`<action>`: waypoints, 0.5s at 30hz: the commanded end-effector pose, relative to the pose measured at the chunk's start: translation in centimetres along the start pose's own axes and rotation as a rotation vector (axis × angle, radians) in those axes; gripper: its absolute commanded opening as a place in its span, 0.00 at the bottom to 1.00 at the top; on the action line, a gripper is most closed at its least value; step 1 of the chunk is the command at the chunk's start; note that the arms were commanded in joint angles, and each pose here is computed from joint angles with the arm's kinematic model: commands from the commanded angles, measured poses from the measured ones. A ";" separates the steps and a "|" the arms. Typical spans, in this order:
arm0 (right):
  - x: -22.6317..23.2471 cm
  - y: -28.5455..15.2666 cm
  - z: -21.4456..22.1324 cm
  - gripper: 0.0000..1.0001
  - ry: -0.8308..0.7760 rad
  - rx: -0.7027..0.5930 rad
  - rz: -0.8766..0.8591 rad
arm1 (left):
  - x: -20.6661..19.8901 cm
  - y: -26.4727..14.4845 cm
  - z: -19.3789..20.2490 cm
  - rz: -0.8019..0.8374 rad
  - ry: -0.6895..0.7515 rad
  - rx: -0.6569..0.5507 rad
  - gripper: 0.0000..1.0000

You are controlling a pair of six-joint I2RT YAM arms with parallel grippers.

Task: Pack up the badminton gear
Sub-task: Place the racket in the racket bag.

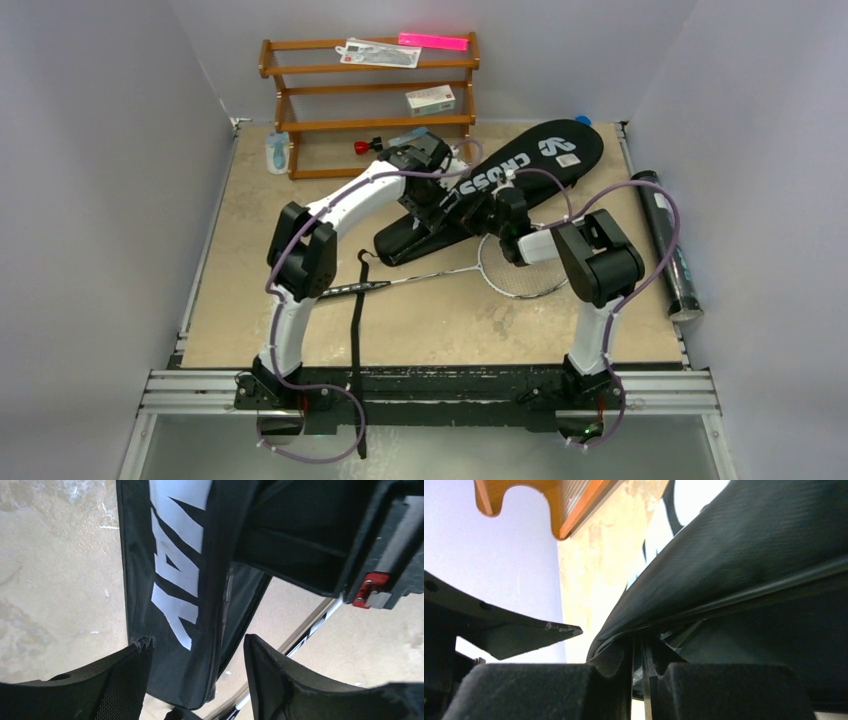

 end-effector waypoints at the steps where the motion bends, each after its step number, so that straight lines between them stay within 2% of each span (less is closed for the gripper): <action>1: 4.1 -0.5 -1.3 0.11 -0.075 -0.038 -0.156 | -1.1 -2.9 -1.6 -0.162 0.158 -0.139 0.65; 11: 4.8 -1.0 -1.3 0.11 -0.083 -0.047 -0.197 | 0.3 0.2 -0.9 -0.309 0.175 -0.097 0.66; 12: 4.8 -1.0 -1.2 0.11 -0.082 -0.046 -0.197 | 0.6 0.4 -0.8 -0.330 0.173 -0.089 0.63; 15: 4.6 -1.1 -1.0 0.11 -0.075 -0.043 -0.190 | 1.1 0.7 -0.7 -0.355 0.163 -0.074 0.42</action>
Point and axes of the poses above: each gripper's point midway between its finger pads, its own y axis out along the fingers, its own x axis along the line the jaws close on, z = x × y, the point moved 4 cm from there along -y, back along the fingers, and after that the axes turned 11 degrees about -y, right-handed, at the moved point
